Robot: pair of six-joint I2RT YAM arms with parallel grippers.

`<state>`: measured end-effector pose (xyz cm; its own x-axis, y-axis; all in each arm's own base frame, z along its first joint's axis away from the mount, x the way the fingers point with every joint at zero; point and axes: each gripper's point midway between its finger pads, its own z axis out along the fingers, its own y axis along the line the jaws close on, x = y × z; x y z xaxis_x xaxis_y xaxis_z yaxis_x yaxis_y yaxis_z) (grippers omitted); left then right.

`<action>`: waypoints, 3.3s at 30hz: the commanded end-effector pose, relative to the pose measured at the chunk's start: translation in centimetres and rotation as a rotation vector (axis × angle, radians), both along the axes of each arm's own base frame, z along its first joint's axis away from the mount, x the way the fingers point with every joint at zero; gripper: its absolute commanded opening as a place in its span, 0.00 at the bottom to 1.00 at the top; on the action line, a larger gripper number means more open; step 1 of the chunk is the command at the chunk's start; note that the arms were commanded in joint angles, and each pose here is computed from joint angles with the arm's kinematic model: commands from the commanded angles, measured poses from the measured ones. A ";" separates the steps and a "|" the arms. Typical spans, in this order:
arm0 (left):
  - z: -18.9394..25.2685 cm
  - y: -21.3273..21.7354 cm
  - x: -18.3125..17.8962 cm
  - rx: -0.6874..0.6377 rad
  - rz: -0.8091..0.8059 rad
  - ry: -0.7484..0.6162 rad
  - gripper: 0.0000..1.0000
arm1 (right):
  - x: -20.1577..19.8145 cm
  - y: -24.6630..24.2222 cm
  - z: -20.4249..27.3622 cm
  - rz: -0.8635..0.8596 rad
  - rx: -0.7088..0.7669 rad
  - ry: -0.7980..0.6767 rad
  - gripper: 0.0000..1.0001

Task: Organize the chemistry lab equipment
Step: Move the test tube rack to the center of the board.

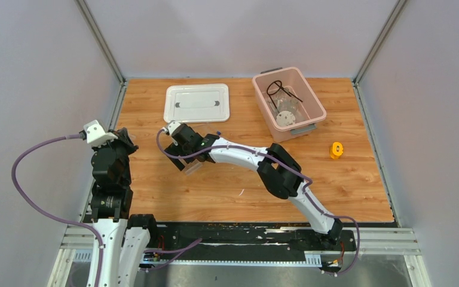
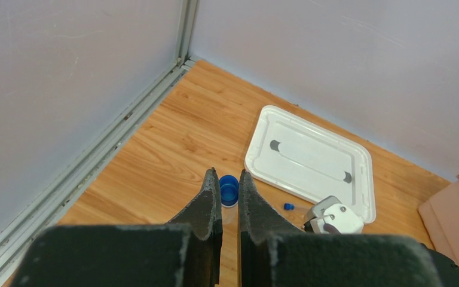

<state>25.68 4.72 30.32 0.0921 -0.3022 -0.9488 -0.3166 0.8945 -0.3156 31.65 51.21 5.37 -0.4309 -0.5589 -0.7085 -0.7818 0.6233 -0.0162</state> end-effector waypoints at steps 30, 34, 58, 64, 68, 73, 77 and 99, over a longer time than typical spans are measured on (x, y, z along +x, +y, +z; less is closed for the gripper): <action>1.0 0.2 -0.3 -0.002 0.011 -0.048 0.02 | -2.8 0.0 2.7 0.149 -0.009 -0.079 0.72; 1.1 0.2 -0.3 -0.002 0.011 -0.050 0.03 | -2.4 -0.4 4.5 0.165 -0.023 -0.162 0.57; 1.3 0.3 -0.5 -0.001 0.017 -0.053 0.02 | -2.6 -4.1 4.9 0.241 -0.414 -0.912 0.34; 1.3 0.3 -0.5 0.001 0.017 -0.054 0.02 | -4.9 -3.5 4.7 0.281 -0.389 -0.862 0.58; 1.3 0.3 -0.5 -0.001 0.017 -0.054 0.02 | -6.0 -3.0 5.5 0.303 -0.330 -0.760 0.69; 1.4 0.3 -0.6 -0.001 0.016 -0.058 0.02 | -8.2 -2.9 6.0 0.361 -0.284 -0.604 0.72; 1.5 0.2 -0.7 -0.002 0.010 -0.061 0.02 | -9.9 -2.3 6.7 0.397 -0.227 -0.490 0.73; 1.5 -3.2 -0.3 -0.051 -0.177 -0.053 0.00 | -12.6 -9.8 15.1 0.797 0.148 0.037 0.66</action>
